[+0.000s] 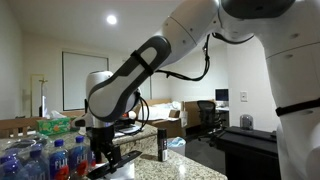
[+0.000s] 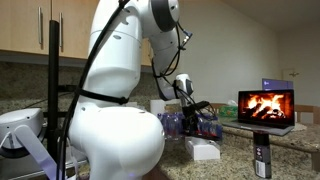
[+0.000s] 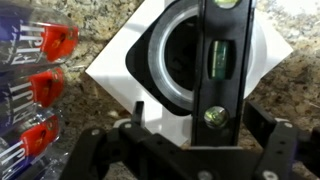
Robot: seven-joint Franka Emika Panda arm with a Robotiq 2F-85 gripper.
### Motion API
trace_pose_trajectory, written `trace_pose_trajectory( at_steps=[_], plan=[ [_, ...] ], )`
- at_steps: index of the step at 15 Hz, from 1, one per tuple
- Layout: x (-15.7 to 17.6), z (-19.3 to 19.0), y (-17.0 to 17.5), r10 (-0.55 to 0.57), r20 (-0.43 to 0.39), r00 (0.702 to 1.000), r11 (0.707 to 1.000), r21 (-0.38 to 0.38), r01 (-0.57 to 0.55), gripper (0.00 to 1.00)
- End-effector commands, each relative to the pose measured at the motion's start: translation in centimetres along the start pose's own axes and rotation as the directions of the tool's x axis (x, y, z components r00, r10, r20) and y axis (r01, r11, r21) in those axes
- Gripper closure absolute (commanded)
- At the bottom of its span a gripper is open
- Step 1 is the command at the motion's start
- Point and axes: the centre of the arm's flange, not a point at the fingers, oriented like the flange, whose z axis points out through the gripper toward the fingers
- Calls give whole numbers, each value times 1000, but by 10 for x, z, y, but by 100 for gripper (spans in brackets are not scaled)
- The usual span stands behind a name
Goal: Put the bottle on the can, then pick the black object and put it on the can, then pick the clear tape and put it on the counter
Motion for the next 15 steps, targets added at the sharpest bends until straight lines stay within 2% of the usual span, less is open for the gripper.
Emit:
trace_pose_trajectory(
  at_steps=[1,3,5,10,12,15],
  plan=[
    [-7,3,-1,-47,-55,997,999,-15,46,1],
    [-8,5,-2,-55,-68,996,998,1,55,25],
    [-7,7,-2,-62,-80,995,998,10,63,36],
    [-7,12,-2,-61,-93,994,997,31,65,71],
    [-6,12,-2,-60,-92,994,997,34,63,82],
    [-5,10,-2,-62,-88,994,997,33,65,82]
  ],
)
